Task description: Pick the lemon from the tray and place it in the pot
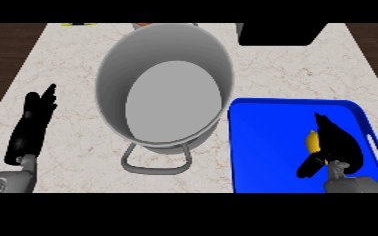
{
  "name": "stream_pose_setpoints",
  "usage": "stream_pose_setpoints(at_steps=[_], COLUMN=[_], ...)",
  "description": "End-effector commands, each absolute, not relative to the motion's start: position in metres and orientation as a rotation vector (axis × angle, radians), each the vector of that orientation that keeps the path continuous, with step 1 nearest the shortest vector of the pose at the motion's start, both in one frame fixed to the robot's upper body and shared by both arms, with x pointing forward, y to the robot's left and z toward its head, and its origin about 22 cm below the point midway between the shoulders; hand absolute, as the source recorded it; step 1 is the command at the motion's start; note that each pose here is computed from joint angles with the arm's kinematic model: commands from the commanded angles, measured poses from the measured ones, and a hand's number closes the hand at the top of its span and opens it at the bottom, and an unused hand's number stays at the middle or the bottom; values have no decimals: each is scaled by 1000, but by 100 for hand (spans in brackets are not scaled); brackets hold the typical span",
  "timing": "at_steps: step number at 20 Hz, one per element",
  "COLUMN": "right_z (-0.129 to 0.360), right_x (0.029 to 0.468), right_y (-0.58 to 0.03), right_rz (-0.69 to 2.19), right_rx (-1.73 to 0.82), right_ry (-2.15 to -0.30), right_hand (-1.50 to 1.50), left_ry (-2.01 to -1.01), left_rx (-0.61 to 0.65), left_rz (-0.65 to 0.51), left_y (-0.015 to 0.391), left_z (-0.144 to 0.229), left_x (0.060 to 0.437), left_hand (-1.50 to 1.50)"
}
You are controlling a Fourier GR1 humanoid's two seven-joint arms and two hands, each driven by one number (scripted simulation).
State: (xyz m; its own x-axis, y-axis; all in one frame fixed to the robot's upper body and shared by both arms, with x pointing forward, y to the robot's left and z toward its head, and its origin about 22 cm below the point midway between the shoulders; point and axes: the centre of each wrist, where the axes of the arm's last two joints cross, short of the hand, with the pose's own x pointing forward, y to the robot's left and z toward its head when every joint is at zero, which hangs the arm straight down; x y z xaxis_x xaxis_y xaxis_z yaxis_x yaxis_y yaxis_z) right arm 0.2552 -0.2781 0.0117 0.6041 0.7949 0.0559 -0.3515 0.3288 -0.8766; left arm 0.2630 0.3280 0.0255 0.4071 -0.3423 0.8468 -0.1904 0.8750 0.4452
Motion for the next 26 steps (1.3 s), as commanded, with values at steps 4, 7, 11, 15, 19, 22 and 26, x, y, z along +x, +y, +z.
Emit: stream_pose_setpoints(at_steps=[4, 7, 11, 15, 19, 22, 26], right_z=[-2, -21, -10, -13, -15, -5, 16], right_x=[262, 246, 261, 277, 256, 264, 271], right_y=[-282, -303, -293, -292, -306, -311, -287], right_rz=[793, 813, 787, 842, 881, 905, 901], right_rx=[-959, -941, -930, -998, -1075, -1117, -1177], right_ry=[-548, -531, -522, -641, -668, -687, -720], right_hand=[-150, -150, 150, 150, 150, 150, 150], left_ry=[-1152, -1166, -1155, -1160, -1170, -1146, -1161], left_rx=[538, 530, 514, 525, 531, 523, 514], left_rz=[-109, -82, -97, -109, -100, -92, -98], left_y=[325, 326, 335, 328, 326, 333, 353], left_z=[15, 17, 31, 22, 36, 26, 33], left_x=[262, 262, 259, 271, 269, 259, 265], left_hand=[0, 0, 0, 0, 0, 0, 0])
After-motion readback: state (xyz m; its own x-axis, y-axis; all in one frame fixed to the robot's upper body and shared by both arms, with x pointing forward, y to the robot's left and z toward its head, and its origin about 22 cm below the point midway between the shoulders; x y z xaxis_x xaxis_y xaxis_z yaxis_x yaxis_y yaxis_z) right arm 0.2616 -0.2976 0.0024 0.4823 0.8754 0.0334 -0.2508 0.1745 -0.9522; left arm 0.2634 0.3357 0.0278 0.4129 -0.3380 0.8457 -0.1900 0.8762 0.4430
